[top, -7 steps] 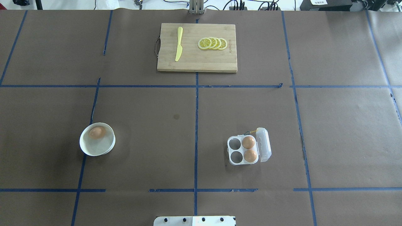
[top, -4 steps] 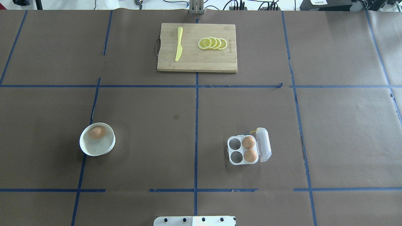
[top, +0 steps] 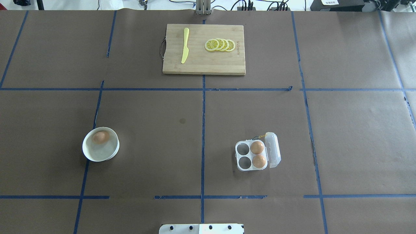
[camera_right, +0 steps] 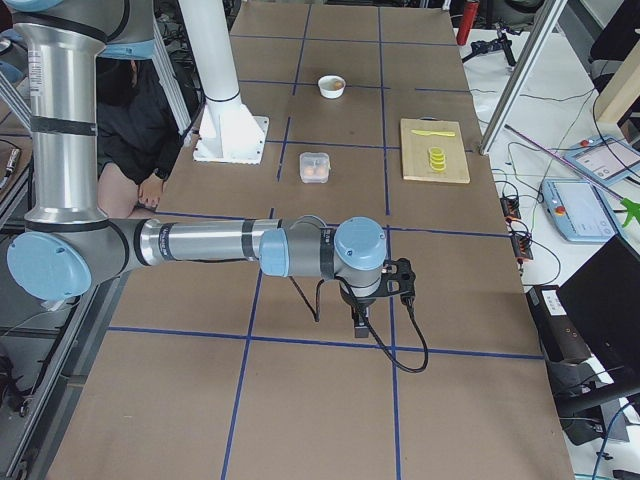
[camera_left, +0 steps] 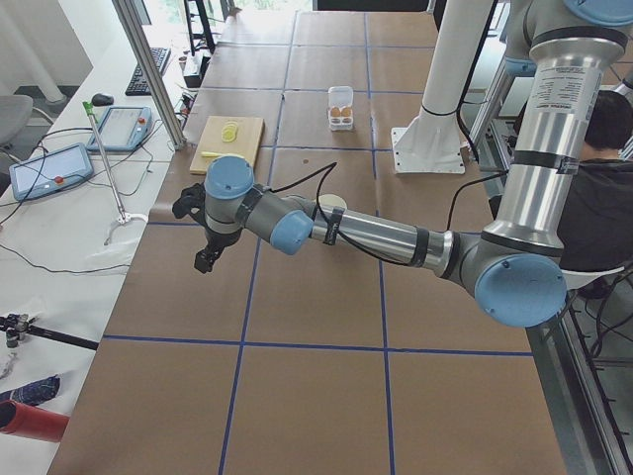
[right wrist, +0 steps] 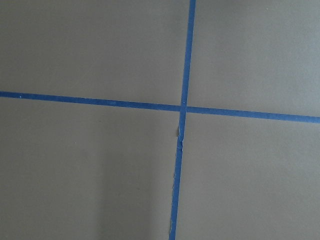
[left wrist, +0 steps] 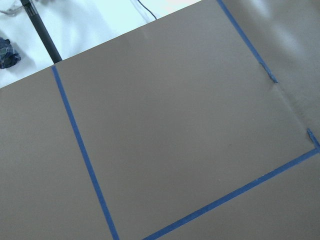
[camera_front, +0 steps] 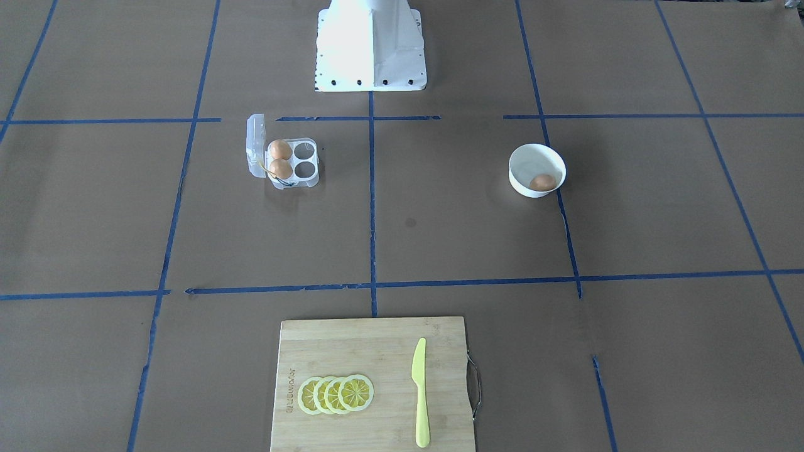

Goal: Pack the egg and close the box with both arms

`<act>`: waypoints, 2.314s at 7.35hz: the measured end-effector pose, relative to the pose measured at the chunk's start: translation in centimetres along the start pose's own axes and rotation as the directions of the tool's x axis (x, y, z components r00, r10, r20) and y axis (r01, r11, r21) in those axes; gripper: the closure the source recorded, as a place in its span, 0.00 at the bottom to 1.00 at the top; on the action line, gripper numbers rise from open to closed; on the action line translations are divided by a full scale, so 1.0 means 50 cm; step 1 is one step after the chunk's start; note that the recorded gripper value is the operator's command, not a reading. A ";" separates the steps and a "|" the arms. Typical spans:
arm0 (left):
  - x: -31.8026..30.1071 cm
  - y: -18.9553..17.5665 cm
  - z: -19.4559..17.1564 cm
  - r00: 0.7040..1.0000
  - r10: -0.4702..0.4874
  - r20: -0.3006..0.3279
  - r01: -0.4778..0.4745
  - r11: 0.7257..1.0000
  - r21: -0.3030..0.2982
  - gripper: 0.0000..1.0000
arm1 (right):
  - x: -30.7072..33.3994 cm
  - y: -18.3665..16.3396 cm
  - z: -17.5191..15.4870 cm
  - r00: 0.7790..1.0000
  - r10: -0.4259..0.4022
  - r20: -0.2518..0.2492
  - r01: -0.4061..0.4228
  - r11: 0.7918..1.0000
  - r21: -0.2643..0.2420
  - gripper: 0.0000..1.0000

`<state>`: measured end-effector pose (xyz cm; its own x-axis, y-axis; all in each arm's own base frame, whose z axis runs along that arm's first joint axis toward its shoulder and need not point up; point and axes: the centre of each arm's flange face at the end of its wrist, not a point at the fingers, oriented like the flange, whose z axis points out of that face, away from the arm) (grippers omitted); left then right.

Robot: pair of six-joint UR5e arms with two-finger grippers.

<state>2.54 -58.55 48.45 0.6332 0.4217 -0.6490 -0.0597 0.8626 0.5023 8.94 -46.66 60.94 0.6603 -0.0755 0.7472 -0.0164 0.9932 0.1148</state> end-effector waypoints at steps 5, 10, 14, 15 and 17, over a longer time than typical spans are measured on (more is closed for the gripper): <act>0.423 -0.020 0.103 0.894 -0.438 -0.090 0.431 0.898 -0.086 0.00 | -0.006 -0.003 0.001 1.000 0.000 0.028 0.000 1.000 0.002 0.00; 0.670 0.130 0.273 0.848 -0.530 0.025 0.527 0.835 -0.157 0.05 | -0.005 0.003 0.006 0.999 0.005 0.054 -0.005 1.000 -0.001 0.00; 0.719 0.183 0.336 0.836 -0.539 0.099 0.548 0.817 -0.177 0.07 | -0.002 0.004 0.009 0.998 0.010 0.054 -0.010 1.000 -0.004 0.00; 0.726 0.193 0.348 0.835 -0.539 0.110 0.550 0.815 -0.181 0.08 | -0.003 0.004 0.008 0.998 0.011 0.054 -0.010 1.000 -0.004 0.00; 0.737 0.214 0.374 0.833 -0.537 0.131 0.553 0.809 -0.198 0.10 | -0.003 0.003 0.008 0.998 0.011 0.055 -0.010 1.000 -0.004 0.00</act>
<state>39.66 -38.99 40.62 0.6607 -0.1488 -0.7358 0.1494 0.9866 -0.0654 8.53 -46.54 61.07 0.6181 -0.0697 0.7830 -0.0205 0.9943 0.1047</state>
